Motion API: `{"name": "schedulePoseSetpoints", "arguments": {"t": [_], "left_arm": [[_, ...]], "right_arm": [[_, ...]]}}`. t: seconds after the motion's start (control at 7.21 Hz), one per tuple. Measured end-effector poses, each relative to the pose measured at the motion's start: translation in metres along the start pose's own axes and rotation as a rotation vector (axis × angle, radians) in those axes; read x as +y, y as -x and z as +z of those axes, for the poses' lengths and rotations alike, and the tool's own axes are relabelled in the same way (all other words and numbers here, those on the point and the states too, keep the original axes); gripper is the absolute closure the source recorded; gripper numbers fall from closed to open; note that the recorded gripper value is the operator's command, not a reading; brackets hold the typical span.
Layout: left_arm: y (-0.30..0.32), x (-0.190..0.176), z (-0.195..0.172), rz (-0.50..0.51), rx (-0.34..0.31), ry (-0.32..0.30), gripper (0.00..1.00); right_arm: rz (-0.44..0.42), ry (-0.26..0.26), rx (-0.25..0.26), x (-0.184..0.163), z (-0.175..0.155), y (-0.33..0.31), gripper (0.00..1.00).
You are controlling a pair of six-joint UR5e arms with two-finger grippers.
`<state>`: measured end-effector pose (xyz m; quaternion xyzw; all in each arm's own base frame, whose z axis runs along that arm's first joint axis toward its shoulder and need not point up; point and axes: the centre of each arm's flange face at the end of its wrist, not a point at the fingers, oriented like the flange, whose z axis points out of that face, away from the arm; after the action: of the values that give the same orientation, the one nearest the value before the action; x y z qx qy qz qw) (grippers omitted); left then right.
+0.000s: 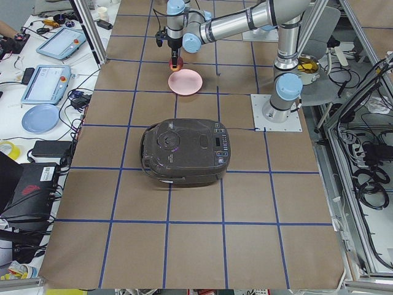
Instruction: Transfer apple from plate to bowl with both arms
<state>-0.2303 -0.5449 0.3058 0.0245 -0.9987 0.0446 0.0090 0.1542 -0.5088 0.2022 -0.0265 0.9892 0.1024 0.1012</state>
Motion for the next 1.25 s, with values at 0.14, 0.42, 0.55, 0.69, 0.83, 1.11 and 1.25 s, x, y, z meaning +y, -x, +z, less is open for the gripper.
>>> {"name": "schedulePoseSetpoints", "arguments": {"t": [0.14,0.42,0.55,0.69,0.83,1.11,1.25], "left_arm": [[-0.018,0.007,-0.002,-0.010,0.025,0.001,0.91],[-0.061,0.027,-0.008,-0.018,0.071,-0.003,0.92],[-0.081,0.036,-0.009,-0.035,0.086,-0.008,0.92],[-0.100,0.046,-0.011,-0.046,0.104,-0.008,0.92],[-0.118,0.053,-0.014,-0.071,0.143,-0.008,0.92],[-0.157,0.065,-0.016,-0.112,0.241,-0.014,0.92],[-0.171,0.071,-0.012,-0.125,0.261,-0.011,0.91]], "right_arm": [[0.007,0.009,0.001,0.004,0.003,0.000,0.00],[0.019,-0.025,0.020,0.006,-0.017,-0.001,0.00],[0.034,-0.056,0.044,0.007,-0.044,-0.004,0.00],[0.057,-0.070,0.062,0.007,-0.077,-0.013,0.00],[0.087,-0.092,0.082,0.006,-0.118,-0.028,0.00],[0.142,-0.142,0.128,0.009,-0.197,-0.052,0.00],[0.155,-0.185,0.139,0.010,-0.232,-0.055,0.00]]}}
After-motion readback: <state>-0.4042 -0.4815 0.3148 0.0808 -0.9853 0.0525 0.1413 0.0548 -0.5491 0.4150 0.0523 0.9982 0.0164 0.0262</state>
